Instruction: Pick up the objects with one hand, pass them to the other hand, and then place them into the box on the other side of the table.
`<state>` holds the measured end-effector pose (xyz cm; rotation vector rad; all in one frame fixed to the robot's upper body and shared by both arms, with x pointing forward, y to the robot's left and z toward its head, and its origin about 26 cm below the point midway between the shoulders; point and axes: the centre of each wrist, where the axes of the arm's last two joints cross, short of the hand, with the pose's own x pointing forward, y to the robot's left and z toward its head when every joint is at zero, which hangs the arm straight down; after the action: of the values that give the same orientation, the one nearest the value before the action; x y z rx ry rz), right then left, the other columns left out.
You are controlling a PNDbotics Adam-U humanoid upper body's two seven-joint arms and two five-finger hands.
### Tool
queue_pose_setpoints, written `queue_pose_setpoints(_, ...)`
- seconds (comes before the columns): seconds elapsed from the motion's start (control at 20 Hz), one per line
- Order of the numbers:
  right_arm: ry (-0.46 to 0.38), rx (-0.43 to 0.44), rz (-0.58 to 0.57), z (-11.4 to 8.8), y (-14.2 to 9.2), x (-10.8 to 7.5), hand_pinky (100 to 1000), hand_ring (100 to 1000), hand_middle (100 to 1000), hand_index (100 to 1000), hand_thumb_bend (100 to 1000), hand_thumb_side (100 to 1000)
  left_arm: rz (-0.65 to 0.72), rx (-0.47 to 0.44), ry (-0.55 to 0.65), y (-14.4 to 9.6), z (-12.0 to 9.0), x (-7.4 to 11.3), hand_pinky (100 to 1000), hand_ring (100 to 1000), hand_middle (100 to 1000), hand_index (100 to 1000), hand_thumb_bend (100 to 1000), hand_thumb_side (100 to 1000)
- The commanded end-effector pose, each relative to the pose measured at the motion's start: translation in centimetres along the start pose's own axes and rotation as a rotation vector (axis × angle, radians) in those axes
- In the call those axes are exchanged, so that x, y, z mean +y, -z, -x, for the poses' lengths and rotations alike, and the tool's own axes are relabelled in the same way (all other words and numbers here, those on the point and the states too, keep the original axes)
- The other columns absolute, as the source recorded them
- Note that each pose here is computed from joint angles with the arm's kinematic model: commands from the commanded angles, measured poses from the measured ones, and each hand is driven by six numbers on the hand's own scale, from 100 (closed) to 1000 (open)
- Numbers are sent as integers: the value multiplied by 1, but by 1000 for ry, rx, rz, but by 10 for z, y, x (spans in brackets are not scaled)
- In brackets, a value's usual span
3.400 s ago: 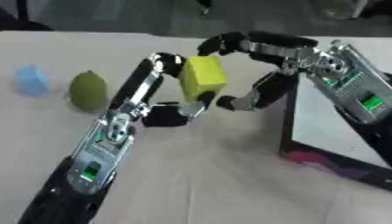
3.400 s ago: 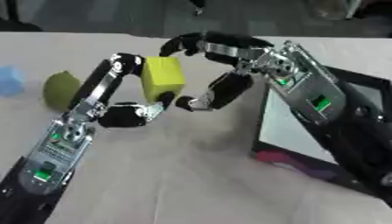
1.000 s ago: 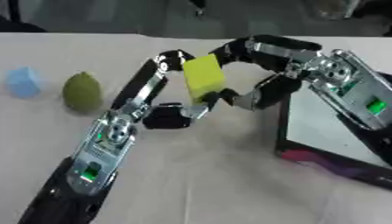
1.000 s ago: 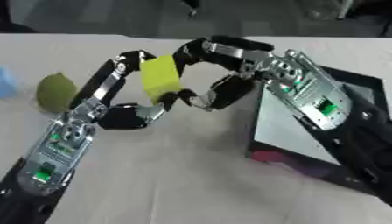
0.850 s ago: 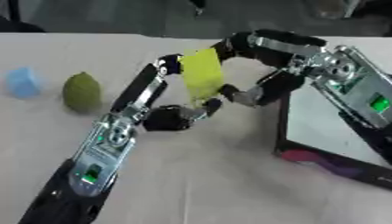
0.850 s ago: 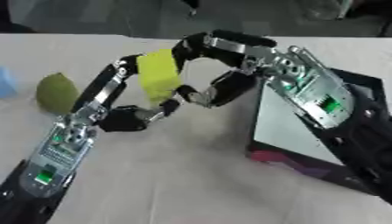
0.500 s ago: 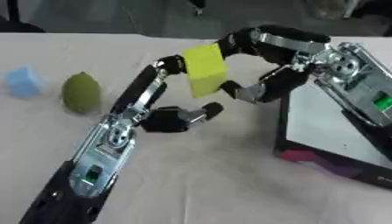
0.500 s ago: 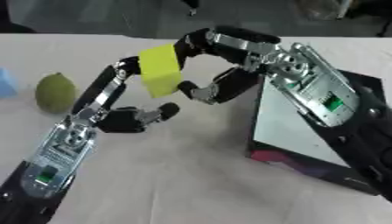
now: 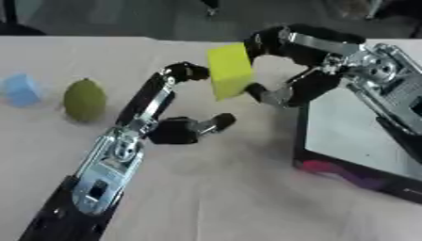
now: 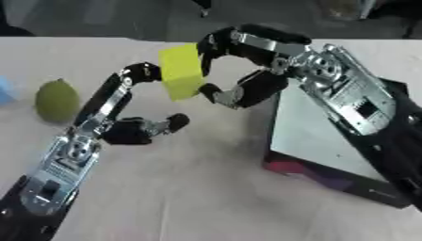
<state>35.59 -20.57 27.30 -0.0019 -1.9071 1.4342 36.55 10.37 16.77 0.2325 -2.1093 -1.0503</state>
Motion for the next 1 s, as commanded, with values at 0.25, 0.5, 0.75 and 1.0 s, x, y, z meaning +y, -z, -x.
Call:
queue_pose_setpoints(0.25,-34,49,102,-4,-39,-21,937,959,575,602,100,100,-58,60,28,-11,15,17,856,783,698,798,587,605)
queue_pose_setpoints(0.5,-8,131,194,8,-69,-21,940,964,581,607,100,100,-90,102,36,-20,24,25,854,781,695,796,576,609)
queue_pose_setpoints(0.75,6,220,282,24,-98,-16,942,969,585,610,100,100,-120,130,42,-27,29,33,852,779,693,794,566,605)
queue_pose_setpoints(1.0,4,299,342,36,-128,-11,943,974,590,614,100,100,-144,134,46,-30,29,39,850,778,692,792,563,601)
